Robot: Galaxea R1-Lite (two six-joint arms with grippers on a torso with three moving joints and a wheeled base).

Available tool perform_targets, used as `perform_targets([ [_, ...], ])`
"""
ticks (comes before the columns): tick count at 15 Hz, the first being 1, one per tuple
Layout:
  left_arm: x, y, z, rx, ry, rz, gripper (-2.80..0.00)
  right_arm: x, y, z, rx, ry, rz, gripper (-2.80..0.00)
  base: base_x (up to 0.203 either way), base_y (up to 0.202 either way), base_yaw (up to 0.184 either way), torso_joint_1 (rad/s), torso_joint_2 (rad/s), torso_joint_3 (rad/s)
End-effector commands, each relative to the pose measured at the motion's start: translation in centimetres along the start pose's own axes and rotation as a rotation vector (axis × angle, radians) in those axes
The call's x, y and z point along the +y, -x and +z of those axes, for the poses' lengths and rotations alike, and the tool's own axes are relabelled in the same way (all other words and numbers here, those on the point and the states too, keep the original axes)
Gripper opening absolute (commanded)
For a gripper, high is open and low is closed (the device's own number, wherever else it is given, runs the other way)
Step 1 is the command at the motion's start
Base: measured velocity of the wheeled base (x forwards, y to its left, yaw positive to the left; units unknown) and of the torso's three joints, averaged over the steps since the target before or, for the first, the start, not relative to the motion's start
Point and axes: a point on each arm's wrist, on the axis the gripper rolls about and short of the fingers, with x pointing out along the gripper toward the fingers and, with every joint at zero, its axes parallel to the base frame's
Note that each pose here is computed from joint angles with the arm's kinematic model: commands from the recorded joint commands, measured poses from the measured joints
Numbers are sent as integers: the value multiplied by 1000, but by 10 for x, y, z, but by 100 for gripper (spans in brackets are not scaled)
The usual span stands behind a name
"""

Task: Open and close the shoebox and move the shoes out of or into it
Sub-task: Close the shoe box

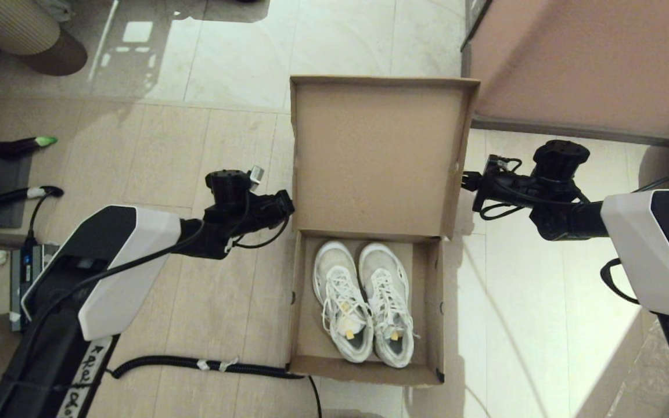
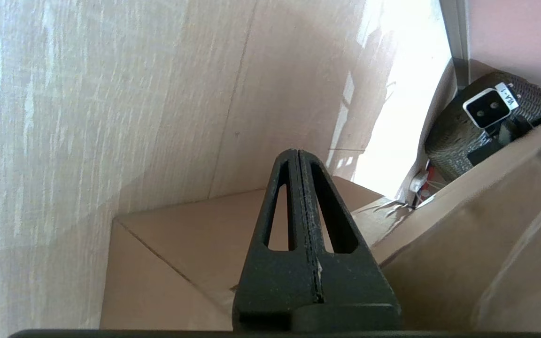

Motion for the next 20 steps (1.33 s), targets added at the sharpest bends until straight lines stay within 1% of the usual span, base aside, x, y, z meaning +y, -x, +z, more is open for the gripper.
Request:
perform_targets([
  [1, -6, 2, 6, -9, -5, -11, -280, 10, 4, -2, 58, 5, 5, -280, 0, 0, 0, 0, 0, 0],
  [3, -9, 2, 7, -13, -8, -14, -280, 19, 6, -5, 75, 14, 17, -280, 0, 0, 0, 0, 0, 0],
  [4, -10, 2, 8, -13, -9, -15, -280, 23, 6, -7, 99, 17, 16, -280, 0, 0, 0, 0, 0, 0],
  [9, -24, 3, 14, -24, -23, -33, -280, 37, 8, -15, 189, -2, 10, -280, 0, 0, 0, 0, 0, 0],
  [13, -42, 10, 23, -34, -35, -48, -280, 54, 13, -21, 242, -21, -13, -280, 0, 0, 0, 0, 0, 0],
  [16, -57, 20, 31, -41, -40, -52, -280, 73, 17, -34, 297, -23, -40, -280, 0, 0, 0, 0, 0, 0],
  [18, -64, 26, 34, -44, -43, -55, -280, 87, 20, -45, 307, -46, -46, -280, 0, 0, 0, 0, 0, 0],
  [20, -74, 33, 38, -48, -48, -61, -280, 101, 24, -59, 329, -48, -59, -280, 0, 0, 0, 0, 0, 0],
])
